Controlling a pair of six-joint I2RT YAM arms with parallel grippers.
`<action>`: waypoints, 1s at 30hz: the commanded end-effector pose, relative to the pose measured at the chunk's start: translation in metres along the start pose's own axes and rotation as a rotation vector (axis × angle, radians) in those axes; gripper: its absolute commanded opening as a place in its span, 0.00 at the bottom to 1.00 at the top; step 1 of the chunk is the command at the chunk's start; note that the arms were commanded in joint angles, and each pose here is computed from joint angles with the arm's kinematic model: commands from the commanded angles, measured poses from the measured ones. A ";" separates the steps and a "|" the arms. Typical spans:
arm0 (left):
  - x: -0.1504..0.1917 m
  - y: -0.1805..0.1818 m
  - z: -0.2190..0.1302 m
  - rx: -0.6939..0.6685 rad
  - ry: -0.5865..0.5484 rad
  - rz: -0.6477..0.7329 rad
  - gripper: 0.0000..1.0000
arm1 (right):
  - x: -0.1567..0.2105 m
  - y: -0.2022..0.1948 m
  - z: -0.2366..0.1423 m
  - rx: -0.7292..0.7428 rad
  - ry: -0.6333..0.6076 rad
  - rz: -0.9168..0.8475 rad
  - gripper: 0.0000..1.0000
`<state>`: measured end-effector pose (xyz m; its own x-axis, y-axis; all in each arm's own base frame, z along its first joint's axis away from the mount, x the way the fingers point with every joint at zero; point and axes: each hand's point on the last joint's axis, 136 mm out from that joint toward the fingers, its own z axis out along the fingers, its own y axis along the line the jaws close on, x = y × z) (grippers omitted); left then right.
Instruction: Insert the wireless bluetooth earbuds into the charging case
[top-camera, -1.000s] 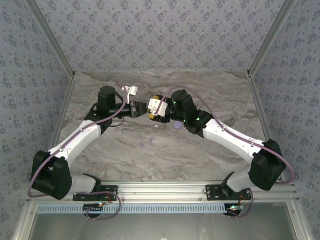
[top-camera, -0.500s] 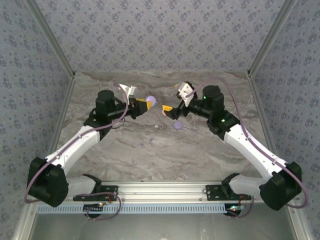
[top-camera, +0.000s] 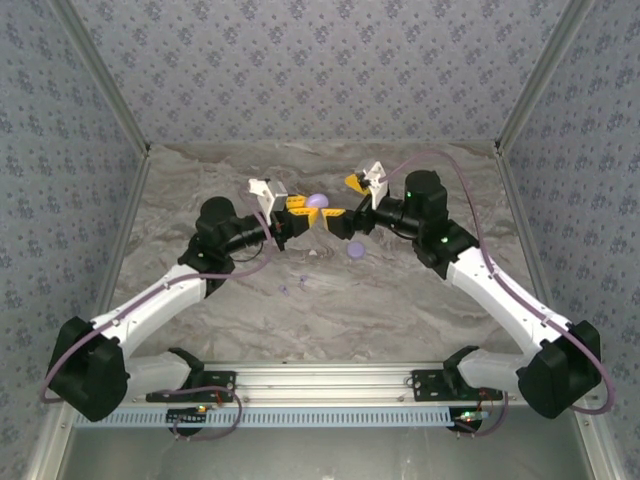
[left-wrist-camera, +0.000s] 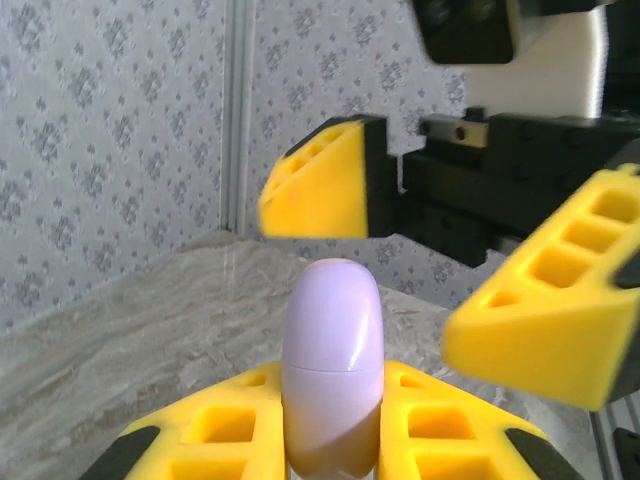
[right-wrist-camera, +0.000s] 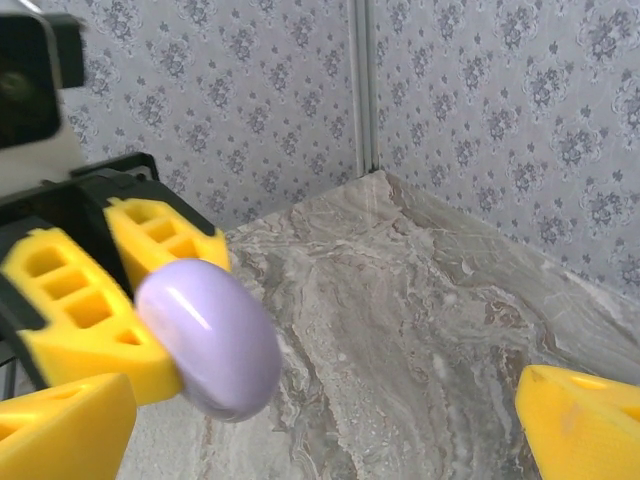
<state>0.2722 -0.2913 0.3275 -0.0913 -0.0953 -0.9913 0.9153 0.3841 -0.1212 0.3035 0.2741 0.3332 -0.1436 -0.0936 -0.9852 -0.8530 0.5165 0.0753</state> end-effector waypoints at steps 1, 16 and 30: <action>-0.017 -0.011 -0.003 0.021 -0.053 0.088 0.00 | -0.015 -0.006 0.002 0.027 -0.026 0.023 1.00; -0.012 -0.017 -0.004 0.035 -0.028 0.115 0.00 | -0.034 -0.021 0.000 0.079 -0.059 0.011 1.00; -0.010 -0.013 -0.008 -0.009 -0.020 0.126 0.00 | -0.044 -0.022 -0.006 0.072 -0.063 0.012 1.00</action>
<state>0.2629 -0.2916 0.3334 -0.0049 -0.0633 -0.9980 0.9208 0.3889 -0.0292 0.3289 0.2670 0.3553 -0.1417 -0.0618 -0.9880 -0.8134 0.5761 0.0807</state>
